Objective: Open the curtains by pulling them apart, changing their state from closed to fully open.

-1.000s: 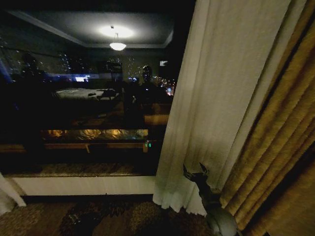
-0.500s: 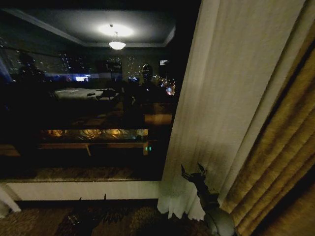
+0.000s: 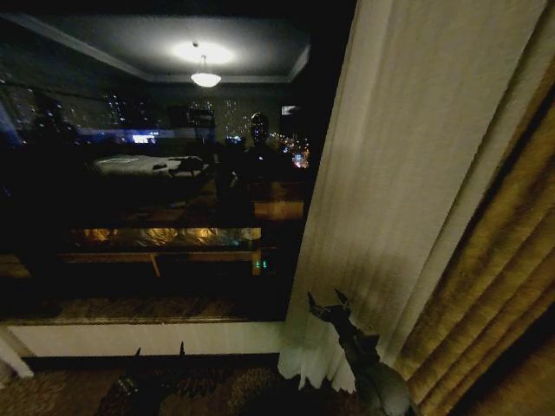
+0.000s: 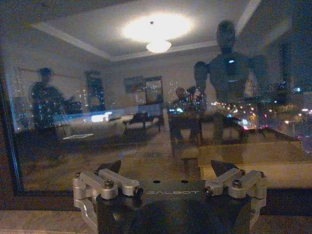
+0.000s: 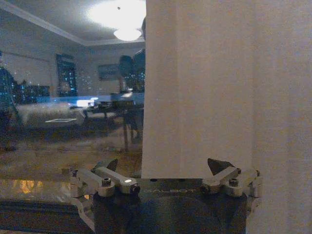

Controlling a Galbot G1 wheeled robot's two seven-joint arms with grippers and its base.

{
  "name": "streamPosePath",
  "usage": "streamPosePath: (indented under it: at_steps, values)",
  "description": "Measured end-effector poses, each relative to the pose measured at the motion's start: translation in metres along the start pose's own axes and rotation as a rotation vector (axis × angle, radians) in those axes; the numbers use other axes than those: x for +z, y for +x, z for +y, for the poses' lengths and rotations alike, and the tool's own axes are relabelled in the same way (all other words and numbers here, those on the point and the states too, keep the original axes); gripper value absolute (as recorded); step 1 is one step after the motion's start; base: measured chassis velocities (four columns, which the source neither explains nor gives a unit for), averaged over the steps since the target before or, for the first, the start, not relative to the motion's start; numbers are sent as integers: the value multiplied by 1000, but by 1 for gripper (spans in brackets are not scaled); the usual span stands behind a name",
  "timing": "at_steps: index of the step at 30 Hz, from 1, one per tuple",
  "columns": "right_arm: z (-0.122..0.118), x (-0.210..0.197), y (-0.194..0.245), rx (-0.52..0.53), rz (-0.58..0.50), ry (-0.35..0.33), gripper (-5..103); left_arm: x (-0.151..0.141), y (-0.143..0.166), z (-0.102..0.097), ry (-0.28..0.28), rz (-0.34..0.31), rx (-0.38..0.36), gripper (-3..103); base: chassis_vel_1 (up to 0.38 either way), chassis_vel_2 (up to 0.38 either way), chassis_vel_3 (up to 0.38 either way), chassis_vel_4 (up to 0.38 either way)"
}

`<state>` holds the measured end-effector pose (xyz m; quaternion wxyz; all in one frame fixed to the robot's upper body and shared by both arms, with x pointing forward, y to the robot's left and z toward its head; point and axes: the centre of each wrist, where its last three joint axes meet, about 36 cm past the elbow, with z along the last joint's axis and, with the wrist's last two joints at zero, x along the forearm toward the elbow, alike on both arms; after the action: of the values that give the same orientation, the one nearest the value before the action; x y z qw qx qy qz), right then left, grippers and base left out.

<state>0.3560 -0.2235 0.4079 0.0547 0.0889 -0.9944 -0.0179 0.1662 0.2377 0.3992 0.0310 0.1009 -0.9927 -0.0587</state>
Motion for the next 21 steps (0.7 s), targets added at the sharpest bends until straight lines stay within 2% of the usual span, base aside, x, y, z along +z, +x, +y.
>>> streamPosePath:
  at_steps: [10, 19, 21]
  values:
    - [13, 9, -56, 13, -14, 1, 100, 0, -6, 7, -12, 4, -13, 100, 0, 0, 0, 0]
    - [9, 5, -98, 53, -48, 21, 100, 4, -14, 5, -7, 13, -14, 100, 0, 0, 0, 0]
    - [7, 7, -108, 72, -60, 30, 93, 4, -16, 5, -5, 15, -15, 100, 0, 0, 0, 0]
